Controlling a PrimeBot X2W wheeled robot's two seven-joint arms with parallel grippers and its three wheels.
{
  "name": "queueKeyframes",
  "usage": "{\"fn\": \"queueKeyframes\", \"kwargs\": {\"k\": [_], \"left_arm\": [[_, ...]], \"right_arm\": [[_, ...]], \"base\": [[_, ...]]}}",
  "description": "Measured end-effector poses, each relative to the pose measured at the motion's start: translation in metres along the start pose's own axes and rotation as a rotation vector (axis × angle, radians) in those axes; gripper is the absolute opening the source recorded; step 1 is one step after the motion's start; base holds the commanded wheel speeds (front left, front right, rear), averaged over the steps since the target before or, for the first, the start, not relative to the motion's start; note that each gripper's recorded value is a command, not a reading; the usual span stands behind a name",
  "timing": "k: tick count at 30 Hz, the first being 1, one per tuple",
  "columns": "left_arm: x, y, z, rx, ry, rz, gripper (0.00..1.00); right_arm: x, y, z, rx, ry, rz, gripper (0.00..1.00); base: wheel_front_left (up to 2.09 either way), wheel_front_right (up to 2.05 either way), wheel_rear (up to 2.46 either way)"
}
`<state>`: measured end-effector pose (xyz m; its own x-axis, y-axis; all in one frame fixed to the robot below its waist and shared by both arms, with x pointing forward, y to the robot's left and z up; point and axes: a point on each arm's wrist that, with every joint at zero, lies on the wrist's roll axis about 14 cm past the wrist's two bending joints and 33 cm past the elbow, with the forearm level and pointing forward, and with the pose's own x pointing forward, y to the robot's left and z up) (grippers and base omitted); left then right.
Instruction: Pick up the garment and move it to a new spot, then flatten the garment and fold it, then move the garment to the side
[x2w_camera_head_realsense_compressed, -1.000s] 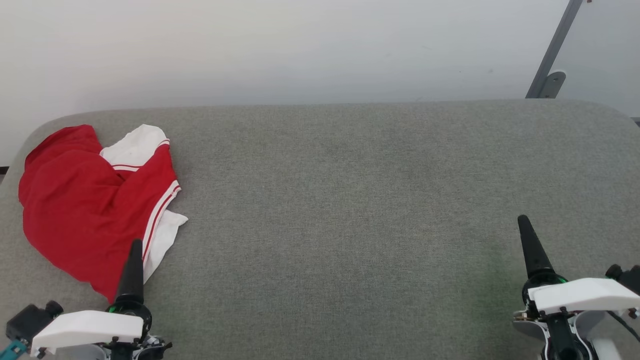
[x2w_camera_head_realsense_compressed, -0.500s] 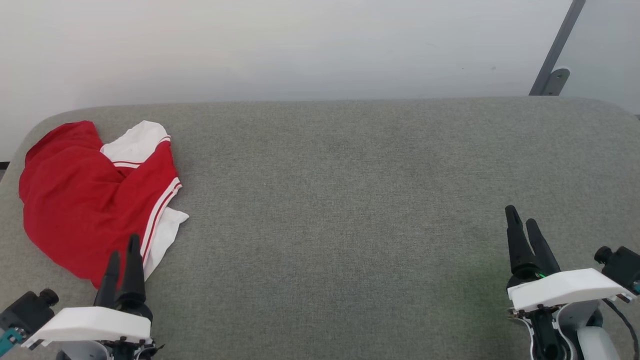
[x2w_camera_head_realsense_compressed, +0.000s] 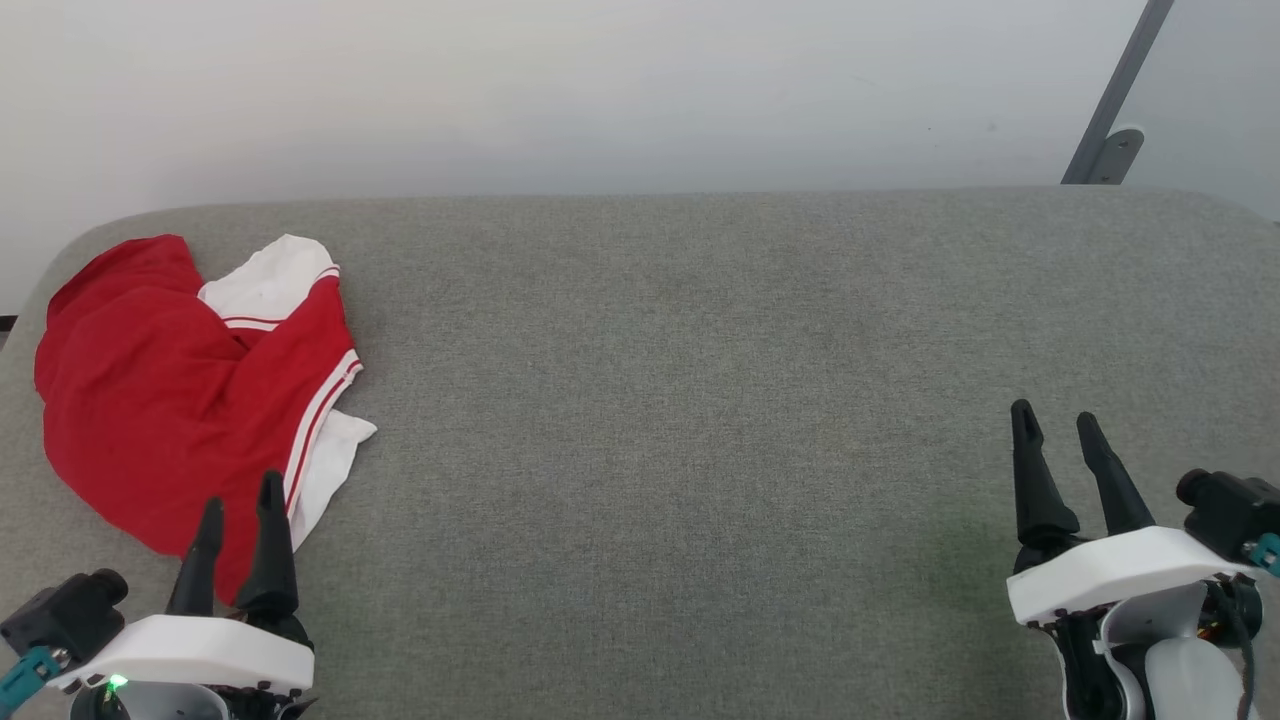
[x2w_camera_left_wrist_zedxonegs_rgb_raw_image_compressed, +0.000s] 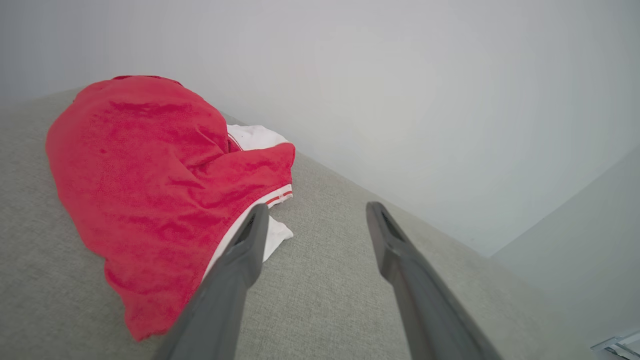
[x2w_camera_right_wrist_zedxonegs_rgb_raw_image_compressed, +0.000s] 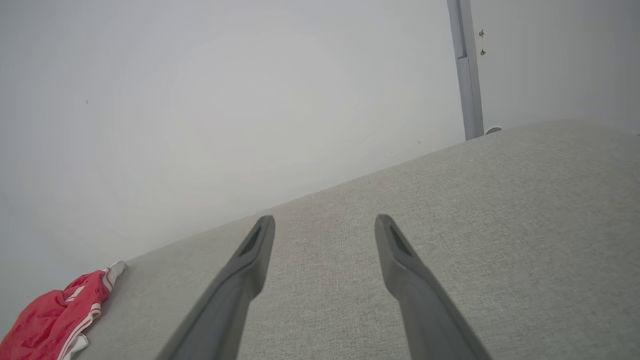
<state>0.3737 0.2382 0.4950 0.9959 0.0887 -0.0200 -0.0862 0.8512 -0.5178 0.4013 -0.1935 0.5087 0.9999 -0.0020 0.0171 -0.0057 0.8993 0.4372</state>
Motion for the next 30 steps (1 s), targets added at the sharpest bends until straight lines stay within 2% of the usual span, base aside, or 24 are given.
{"fn": "queueKeyframes", "kwargs": {"k": [11,30], "left_arm": [[-0.0031,-0.0009,-0.0023,0.138,-0.001,-0.012,1.00],[-0.0025,0.0001,-0.0064,0.324,0.004,-0.040,1.00]], "right_arm": [[0.0014,0.0016,0.0010,-0.153,-0.011,0.012,1.00],[0.0018,-0.0017,-0.0055,-0.243,-0.012,0.013,1.00]], "base": [[0.00,0.00,0.00],[0.00,0.00,0.00]]}}
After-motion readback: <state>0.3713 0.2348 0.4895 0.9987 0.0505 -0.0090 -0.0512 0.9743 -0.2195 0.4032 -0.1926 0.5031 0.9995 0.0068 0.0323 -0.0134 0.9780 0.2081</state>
